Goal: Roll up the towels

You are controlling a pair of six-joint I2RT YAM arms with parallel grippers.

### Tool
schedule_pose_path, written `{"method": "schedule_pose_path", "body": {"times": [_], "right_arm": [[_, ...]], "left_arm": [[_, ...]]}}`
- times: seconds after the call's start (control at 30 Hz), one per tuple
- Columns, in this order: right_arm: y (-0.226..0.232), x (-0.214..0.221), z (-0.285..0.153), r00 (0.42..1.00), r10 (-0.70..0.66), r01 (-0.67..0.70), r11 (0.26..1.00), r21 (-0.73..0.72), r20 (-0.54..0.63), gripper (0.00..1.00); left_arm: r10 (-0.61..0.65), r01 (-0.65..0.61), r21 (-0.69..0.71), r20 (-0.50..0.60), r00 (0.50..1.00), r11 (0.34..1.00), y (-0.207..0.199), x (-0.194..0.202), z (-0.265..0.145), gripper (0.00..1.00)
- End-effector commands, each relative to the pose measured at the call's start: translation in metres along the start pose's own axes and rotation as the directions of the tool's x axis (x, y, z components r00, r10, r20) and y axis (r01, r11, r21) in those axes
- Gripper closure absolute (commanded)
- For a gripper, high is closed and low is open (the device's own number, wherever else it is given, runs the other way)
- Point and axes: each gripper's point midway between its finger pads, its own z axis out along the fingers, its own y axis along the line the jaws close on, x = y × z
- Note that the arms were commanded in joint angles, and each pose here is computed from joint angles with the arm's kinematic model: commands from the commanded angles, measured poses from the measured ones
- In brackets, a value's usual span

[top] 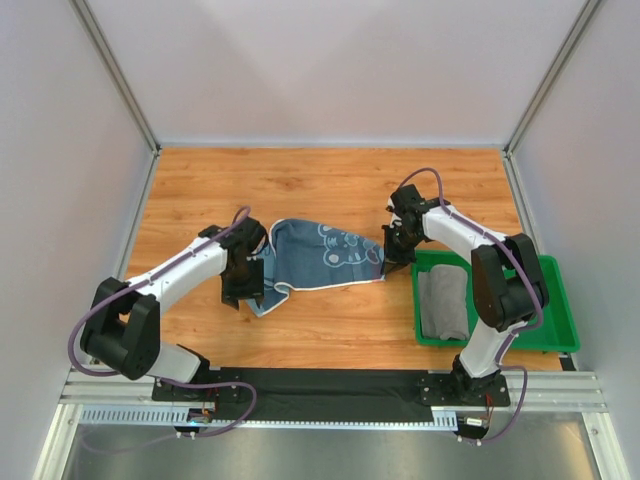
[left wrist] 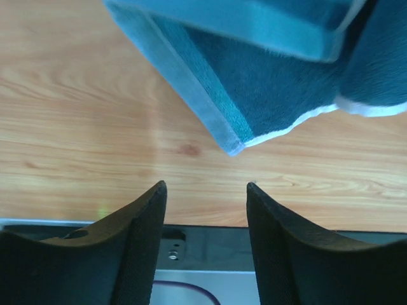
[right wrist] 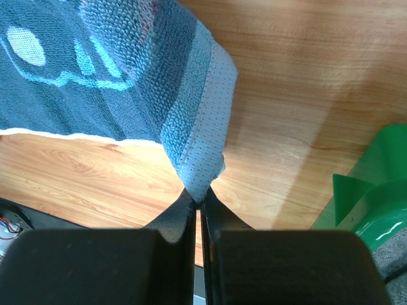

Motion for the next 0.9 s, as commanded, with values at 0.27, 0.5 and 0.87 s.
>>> {"method": "schedule_pose_path", "body": {"times": [0.27,0.5,0.87], "right_arm": [[0.001,-0.006,-0.007,0.999,-0.023,0.023,1.000,0.011,0.027,1.00],[-0.003,-0.002,-0.005,0.999,-0.026,0.026,0.999,0.024,0.020,1.00],[-0.003,-0.001,-0.002,1.000,-0.023,0.023,0.999,0.024,0.012,1.00]], "left_arm": [[-0.151,0.150,0.263,-0.015,0.988,0.953,-0.052,0.002,0.041,0.32],[-0.215,0.218,0.142,-0.041,0.976,0.965,-0.031,0.014,0.061,0.37],[-0.223,0.222,0.104,-0.002,0.975,0.970,-0.017,0.021,0.041,0.42]]}}
